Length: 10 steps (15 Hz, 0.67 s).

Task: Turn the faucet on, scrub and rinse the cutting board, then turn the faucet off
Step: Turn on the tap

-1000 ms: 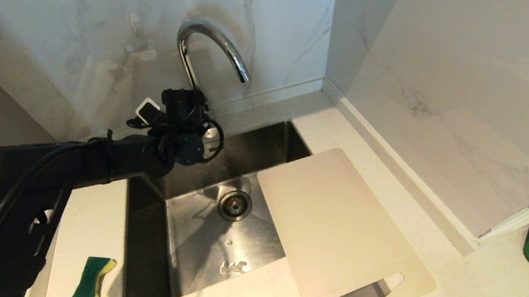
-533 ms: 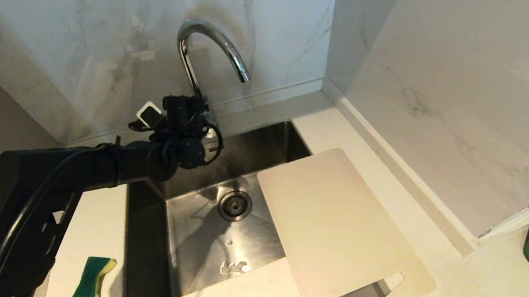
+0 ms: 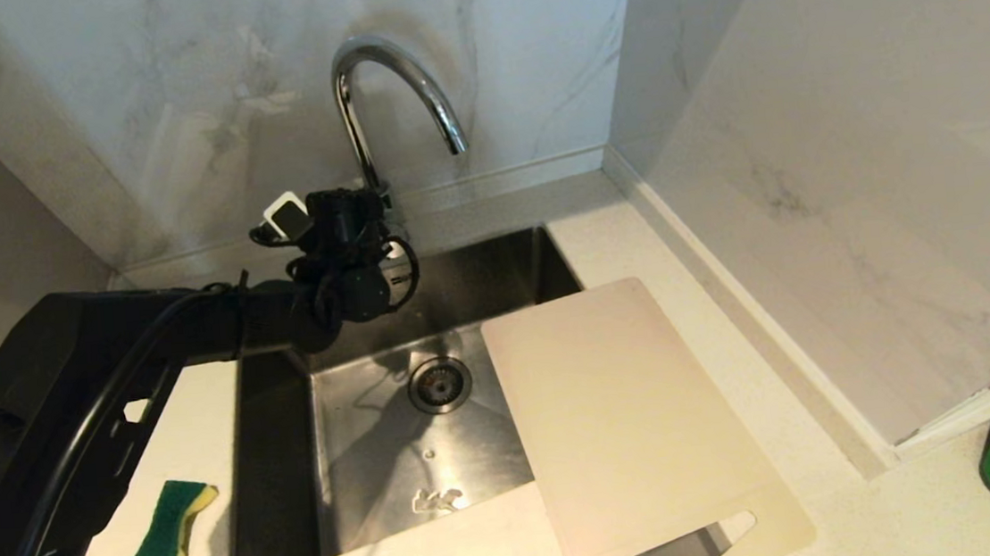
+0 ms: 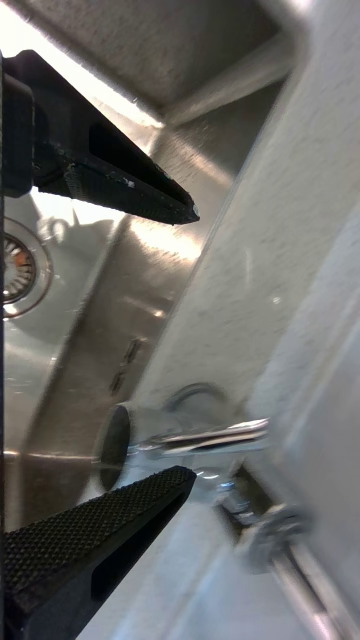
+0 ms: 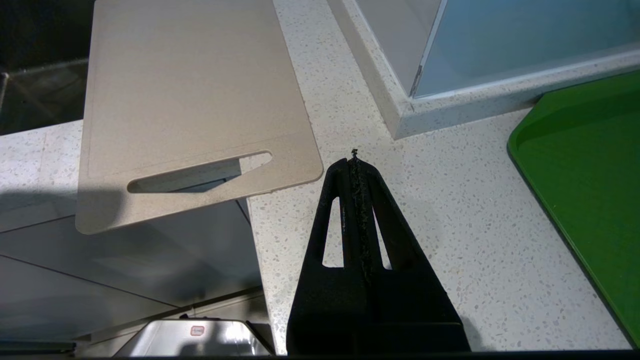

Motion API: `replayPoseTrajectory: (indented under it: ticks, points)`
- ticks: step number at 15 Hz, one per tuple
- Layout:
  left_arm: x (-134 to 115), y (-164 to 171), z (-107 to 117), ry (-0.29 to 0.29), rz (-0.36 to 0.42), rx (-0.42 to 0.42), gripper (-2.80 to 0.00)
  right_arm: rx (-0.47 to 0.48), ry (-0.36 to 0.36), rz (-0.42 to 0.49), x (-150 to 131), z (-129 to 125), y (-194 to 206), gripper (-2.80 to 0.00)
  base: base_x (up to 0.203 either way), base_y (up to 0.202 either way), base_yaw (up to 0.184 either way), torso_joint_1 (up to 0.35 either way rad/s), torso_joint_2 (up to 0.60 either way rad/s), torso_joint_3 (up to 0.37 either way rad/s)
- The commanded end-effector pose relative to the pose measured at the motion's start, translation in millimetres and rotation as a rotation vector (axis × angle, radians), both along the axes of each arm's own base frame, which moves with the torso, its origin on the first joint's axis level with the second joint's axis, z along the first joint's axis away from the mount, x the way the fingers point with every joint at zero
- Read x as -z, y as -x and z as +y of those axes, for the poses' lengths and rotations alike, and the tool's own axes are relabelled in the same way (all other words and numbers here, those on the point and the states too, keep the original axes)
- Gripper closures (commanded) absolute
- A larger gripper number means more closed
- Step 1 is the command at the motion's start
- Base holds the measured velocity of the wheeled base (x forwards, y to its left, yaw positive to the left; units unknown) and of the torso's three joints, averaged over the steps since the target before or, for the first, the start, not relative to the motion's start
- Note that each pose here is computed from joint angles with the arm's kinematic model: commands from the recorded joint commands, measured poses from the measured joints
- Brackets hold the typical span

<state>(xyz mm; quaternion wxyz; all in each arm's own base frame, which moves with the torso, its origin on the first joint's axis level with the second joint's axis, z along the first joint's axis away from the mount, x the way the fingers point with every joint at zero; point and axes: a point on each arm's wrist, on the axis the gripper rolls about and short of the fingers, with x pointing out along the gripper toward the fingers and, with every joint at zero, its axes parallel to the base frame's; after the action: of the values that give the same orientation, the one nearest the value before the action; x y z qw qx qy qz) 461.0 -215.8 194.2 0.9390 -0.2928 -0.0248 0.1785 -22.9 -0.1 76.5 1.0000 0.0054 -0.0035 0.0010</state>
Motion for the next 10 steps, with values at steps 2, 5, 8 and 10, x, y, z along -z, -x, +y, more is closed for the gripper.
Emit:
replayPoseTrajectory:
  ticks: [2,5,8,10]
  points:
    - [8,-4,1,-0.002,0.005,-0.007,-2.80,-0.001,0.000,-0.001,0,0,0,0.00,0.000,0.000,0.000,0.000,0.00,0.000]
    - [12,-8,5,-0.004,0.010,-0.016,-2.80,0.001,0.000,-0.001,0,0,0,0.00,0.000,0.000,0.000,0.000,0.00,0.000]
    - [12,-11,9,-0.017,-0.001,-0.024,-2.80,-0.001,0.000,-0.001,0,0,0,0.00,0.000,0.000,0.000,0.000,0.00,0.000]
    - [9,-12,11,-0.036,-0.018,-0.029,-2.80,-0.001,0.000,-0.001,0,0,0,0.00,0.000,0.000,0.000,0.000,0.00,0.000]
